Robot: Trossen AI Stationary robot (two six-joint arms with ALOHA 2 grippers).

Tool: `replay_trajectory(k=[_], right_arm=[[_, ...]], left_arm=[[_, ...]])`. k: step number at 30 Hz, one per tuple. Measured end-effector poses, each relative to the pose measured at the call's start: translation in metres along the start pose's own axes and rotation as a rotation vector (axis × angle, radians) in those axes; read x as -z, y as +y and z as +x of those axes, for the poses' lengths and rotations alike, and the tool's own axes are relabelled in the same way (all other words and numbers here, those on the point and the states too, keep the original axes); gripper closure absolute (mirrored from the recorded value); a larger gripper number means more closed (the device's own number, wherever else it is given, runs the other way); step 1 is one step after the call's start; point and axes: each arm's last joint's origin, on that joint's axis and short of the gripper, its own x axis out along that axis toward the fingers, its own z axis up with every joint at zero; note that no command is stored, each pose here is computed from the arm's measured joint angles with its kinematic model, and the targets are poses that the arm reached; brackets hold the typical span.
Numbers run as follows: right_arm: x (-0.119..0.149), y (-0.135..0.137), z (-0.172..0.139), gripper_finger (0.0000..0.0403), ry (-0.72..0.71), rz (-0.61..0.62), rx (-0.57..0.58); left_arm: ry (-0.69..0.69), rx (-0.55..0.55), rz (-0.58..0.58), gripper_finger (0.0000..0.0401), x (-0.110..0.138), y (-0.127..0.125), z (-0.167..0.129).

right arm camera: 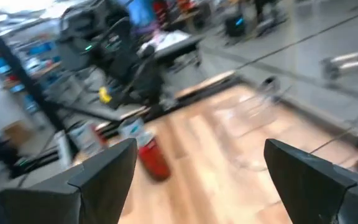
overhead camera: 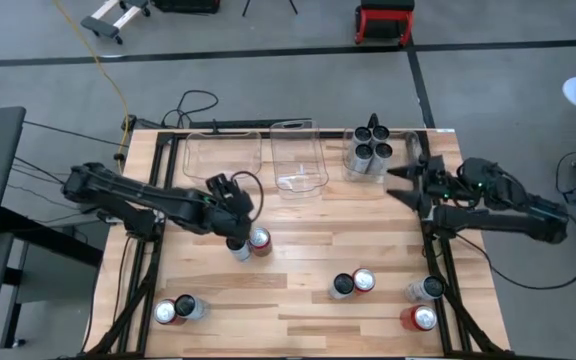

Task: Sort soda cans
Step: Put the red-black soda can into the middle transparent bin

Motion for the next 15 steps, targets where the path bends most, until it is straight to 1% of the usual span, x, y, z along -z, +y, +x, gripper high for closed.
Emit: replay_trajectory(k=[3,7,11,15], right_arm=[[0.005,0.005,0.004,0.0032,0.064,0.013,-0.055],[0.009,0.012,0.014,0.0039,0.138,0.016,-0.102],[0.014,0.020,0.029,0.0049,0.203,0.021,-0.140],[0.019,0.031,0.042,0.0061,0.246,0.044,-0.169]], left_arm=[[-0.013,0.006,0.033,0.0081,-0.004,-0.008,0.006],[-0.069,0.026,0.053,0.0081,-0.010,-0.009,0.004],[-0.081,0.029,0.096,0.0081,-0.007,0.003,-0.007],[-0.068,0.022,0.072,0.0081,-0.001,0.020,-0.017]])
